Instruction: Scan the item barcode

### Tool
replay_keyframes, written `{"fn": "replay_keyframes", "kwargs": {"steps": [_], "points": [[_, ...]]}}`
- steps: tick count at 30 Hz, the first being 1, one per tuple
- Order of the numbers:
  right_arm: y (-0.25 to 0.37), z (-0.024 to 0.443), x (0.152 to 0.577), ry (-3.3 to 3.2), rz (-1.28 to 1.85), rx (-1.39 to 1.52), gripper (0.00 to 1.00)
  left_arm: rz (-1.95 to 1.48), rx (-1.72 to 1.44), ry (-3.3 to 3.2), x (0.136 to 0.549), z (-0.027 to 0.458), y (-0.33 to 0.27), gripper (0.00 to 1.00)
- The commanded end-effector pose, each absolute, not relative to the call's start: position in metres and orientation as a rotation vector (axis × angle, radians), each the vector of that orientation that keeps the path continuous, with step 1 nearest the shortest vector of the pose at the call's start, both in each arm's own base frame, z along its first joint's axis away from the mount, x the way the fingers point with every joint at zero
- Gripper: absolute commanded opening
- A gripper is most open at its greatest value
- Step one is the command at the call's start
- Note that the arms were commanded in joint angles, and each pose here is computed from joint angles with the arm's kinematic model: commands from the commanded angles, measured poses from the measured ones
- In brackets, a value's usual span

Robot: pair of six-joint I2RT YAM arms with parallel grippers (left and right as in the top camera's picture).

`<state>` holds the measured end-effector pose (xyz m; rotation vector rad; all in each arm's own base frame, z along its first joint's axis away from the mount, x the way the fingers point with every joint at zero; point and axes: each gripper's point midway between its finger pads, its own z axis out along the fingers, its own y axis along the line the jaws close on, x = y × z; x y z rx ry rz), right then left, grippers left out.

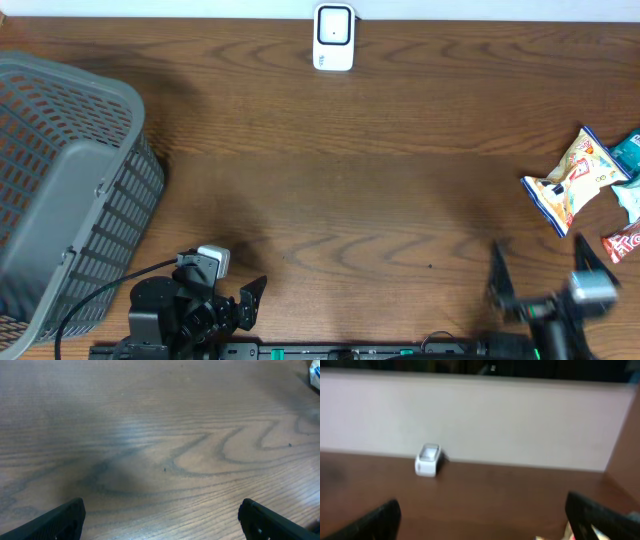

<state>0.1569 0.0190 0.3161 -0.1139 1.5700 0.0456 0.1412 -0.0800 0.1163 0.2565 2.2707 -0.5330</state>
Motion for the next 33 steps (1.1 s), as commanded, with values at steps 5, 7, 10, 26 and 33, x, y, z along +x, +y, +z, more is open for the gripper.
{"fn": "replay_keyframes", "kwargs": {"steps": [5, 7, 10, 26, 33], "points": [[0.029, 0.249, 0.209, 1.578, 0.116, -0.189, 0.99, -0.519, 0.265, 2.260, 0.142, 0.120, -0.079, 0.98], [0.030, 0.239, 0.215, 1.578, 0.122, -0.198, 0.99, -0.519, 0.265, 2.260, 0.142, 0.120, -0.079, 0.98], [0.032, 0.228, 0.220, 1.584, 0.130, -0.207, 0.99, -0.519, 0.265, 2.259, 0.142, 0.120, -0.079, 0.98], [0.032, 0.182, 0.236, 1.623, 0.134, -0.196, 0.99, -0.519, 0.265, 2.260, 0.142, 0.120, -0.079, 0.98], [0.037, 0.163, 0.242, 1.613, 0.175, -0.183, 0.99, -0.519, 0.265, 2.259, 0.142, 0.120, -0.079, 0.98]]}}
